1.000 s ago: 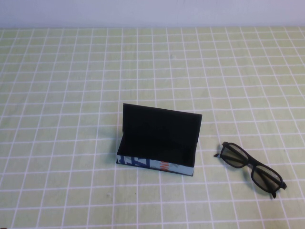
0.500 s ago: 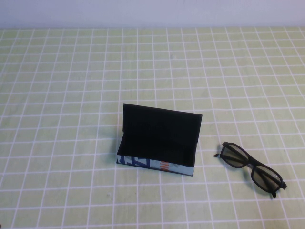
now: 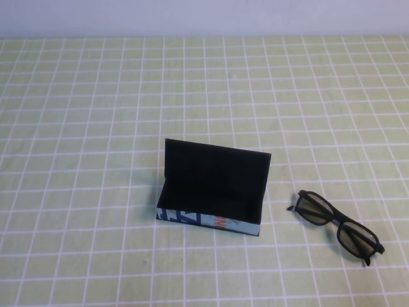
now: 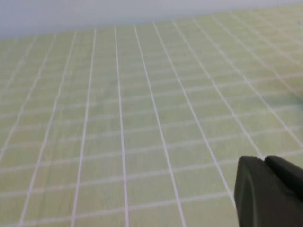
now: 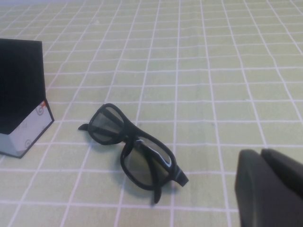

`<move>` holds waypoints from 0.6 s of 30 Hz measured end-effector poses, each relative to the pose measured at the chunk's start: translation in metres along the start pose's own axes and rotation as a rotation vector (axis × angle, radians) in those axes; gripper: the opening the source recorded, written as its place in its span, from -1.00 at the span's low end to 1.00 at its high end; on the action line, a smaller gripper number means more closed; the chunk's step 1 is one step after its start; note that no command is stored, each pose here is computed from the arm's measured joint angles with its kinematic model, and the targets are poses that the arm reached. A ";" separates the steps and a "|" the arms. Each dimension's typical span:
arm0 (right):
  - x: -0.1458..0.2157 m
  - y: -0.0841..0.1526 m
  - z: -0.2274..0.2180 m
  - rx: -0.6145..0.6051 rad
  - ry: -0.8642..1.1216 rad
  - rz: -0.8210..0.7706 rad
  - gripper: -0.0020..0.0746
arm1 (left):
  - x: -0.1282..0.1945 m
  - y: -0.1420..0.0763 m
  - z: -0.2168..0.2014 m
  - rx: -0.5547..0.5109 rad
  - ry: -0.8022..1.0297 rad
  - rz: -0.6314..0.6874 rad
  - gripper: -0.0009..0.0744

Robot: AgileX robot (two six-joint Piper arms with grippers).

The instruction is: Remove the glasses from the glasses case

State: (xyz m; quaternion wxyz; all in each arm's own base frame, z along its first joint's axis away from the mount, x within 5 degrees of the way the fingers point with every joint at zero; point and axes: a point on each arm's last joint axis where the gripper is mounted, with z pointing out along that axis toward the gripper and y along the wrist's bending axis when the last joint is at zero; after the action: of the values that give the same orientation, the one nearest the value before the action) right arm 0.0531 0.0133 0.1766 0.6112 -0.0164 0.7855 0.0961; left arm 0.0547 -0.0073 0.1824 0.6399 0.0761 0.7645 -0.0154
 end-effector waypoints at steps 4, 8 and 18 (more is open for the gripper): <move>0.000 0.000 0.000 0.000 0.000 0.000 -0.99 | 0.009 -0.001 0.000 0.007 0.092 -0.036 -0.99; 0.000 0.000 0.000 0.000 0.000 0.000 -0.99 | 0.009 -0.001 -0.001 0.005 0.096 -0.041 -0.99; 0.000 0.000 0.000 0.000 0.000 0.000 -0.99 | 0.009 -0.001 -0.001 0.005 0.099 -0.042 -0.99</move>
State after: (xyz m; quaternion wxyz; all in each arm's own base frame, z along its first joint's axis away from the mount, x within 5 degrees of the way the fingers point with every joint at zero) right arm 0.0531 0.0133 0.1766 0.6112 -0.0164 0.7855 0.0961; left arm 0.0526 -0.0070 0.1739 0.6008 0.0622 0.7965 -0.0270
